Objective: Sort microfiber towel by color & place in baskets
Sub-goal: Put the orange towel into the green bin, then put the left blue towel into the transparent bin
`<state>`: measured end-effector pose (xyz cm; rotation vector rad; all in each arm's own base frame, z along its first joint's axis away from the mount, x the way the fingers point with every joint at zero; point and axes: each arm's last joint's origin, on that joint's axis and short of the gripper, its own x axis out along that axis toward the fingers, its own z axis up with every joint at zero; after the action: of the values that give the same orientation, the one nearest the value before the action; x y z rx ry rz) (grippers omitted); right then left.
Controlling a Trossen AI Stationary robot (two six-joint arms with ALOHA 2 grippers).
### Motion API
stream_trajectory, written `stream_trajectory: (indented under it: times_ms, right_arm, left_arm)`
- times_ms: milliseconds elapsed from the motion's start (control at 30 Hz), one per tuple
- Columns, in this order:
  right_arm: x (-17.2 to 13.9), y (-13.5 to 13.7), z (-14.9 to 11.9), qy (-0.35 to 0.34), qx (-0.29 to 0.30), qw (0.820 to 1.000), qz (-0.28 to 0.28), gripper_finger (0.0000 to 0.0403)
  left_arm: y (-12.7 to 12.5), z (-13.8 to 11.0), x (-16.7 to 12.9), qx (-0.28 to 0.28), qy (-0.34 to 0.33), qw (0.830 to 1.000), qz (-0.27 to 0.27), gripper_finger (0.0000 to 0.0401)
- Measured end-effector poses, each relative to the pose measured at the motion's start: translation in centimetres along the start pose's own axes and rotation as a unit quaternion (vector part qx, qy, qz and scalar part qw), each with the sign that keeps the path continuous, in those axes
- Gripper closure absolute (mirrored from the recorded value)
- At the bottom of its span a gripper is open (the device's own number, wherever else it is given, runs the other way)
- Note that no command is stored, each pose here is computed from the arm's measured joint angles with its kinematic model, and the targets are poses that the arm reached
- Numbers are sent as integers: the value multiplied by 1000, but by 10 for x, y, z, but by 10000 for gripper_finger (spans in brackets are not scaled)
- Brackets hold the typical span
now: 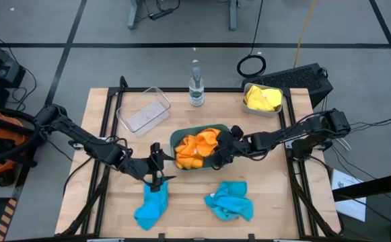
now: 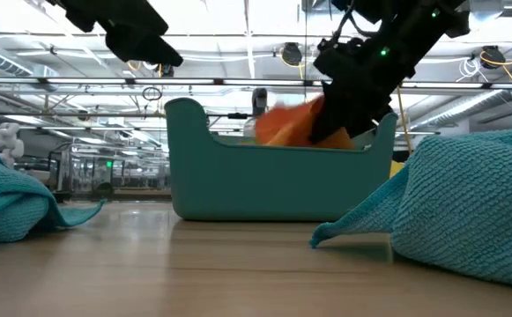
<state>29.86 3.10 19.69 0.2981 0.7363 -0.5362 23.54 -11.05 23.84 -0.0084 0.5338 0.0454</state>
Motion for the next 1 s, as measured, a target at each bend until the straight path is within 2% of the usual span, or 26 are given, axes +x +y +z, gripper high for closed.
stream_trajectory:
  times_ms: [133, 267, 400, 533, 633, 800, 900, 1000]
  right_arm:
    - [-7, 6, 2, 28, -12, 999, 16, 135]
    - [-21, 15, 14, 40, -24, 999, 14, 112]
    - [-42, 25, 25, 66, -39, 997, 7, 110]
    - [-63, 33, 24, 103, -45, 994, -8, 116]
    - [-77, 41, 22, 98, -52, 994, -13, 123]
    - [-76, 42, 24, 38, -62, 996, -59, 155]
    - [-52, 37, 27, 75, -50, 994, -57, 199]
    - [-24, 29, 32, 99, -45, 992, -67, 260]
  left_arm:
    - [-2, -5, 0, -5, 11, 1000, -1, 67]
    - [-3, -13, 0, -11, 18, 1000, -1, 67]
    - [-4, -24, 0, -16, 30, 999, 2, 67]
    - [-9, -31, -2, -20, 36, 999, -6, 67]
    - [-12, -37, -4, -15, 41, 999, -13, 67]
    - [-14, -46, -3, -35, 35, 999, -17, 67]
    - [-13, -47, -2, -54, 31, 998, -8, 67]
    - [-15, -49, 0, -52, 32, 998, -1, 67]
